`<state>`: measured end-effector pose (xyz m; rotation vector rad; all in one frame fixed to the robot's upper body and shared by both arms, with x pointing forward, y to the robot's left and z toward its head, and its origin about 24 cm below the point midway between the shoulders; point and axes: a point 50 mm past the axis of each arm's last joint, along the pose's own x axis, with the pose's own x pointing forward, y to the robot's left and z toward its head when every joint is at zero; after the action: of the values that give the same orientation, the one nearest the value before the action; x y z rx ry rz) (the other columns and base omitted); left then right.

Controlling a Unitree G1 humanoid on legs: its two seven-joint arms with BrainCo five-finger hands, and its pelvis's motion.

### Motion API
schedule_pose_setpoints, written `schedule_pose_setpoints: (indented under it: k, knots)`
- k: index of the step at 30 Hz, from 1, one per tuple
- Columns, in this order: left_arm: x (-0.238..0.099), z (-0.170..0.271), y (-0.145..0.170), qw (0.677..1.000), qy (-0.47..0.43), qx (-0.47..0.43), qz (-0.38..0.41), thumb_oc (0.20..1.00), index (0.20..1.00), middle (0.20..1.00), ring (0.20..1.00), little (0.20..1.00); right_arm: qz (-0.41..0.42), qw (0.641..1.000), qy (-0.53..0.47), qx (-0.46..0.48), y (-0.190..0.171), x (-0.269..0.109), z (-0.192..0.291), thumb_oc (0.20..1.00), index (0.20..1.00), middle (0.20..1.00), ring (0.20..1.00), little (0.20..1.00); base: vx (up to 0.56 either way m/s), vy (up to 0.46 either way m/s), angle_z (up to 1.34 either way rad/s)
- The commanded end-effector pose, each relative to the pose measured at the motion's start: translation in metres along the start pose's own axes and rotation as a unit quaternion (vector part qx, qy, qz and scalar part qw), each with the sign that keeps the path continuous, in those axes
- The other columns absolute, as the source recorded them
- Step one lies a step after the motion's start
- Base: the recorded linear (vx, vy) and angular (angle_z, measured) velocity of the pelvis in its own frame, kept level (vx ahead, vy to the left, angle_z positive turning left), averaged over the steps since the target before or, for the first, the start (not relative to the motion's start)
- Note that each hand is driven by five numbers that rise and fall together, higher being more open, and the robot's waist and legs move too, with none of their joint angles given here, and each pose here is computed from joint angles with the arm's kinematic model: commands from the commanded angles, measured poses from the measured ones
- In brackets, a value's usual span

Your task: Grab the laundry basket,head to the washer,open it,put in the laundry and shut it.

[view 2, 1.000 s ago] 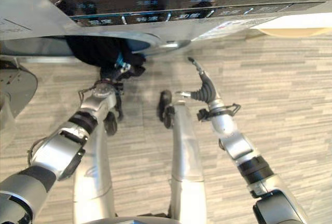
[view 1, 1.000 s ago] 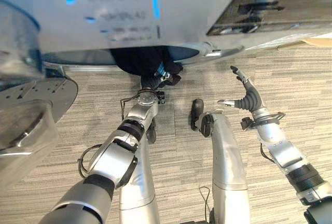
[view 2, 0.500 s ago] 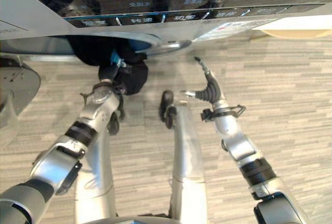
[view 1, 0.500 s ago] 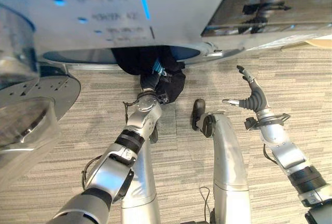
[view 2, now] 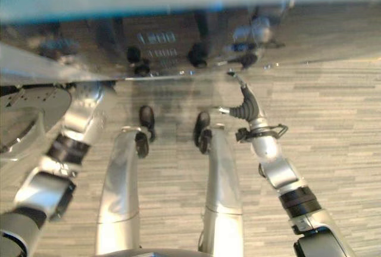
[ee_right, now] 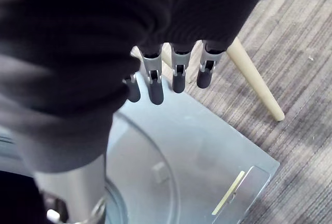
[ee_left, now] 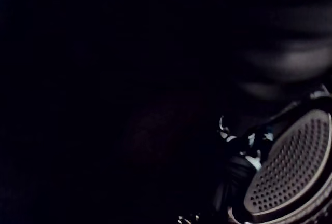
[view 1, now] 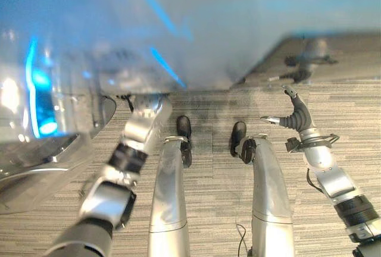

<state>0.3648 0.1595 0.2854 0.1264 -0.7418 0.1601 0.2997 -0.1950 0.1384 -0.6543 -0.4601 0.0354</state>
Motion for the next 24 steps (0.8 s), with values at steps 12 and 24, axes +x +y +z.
schedule_pose_setpoints:
  k: [12, 24]
  knots:
    - [0.063, 0.011, 0.027, 0.835, -0.073, 0.545, -0.030, 1.000, 1.000, 1.000, 1.000, 1.000, 0.048, 0.994, -0.091, 0.029, -0.010, -0.020, 0.024, 1.000, 1.000, 1.000, 1.000, 1.000, 0.02, 0.019, -0.05]
    - [0.061, -0.015, 0.026, 0.868, 0.072, 0.483, -0.096, 1.000, 1.000, 1.000, 1.000, 1.000, 0.058, 0.995, -0.065, 0.047, 0.002, -0.013, 0.020, 1.000, 1.000, 1.000, 1.000, 1.000, 0.00, -0.007, 0.00]
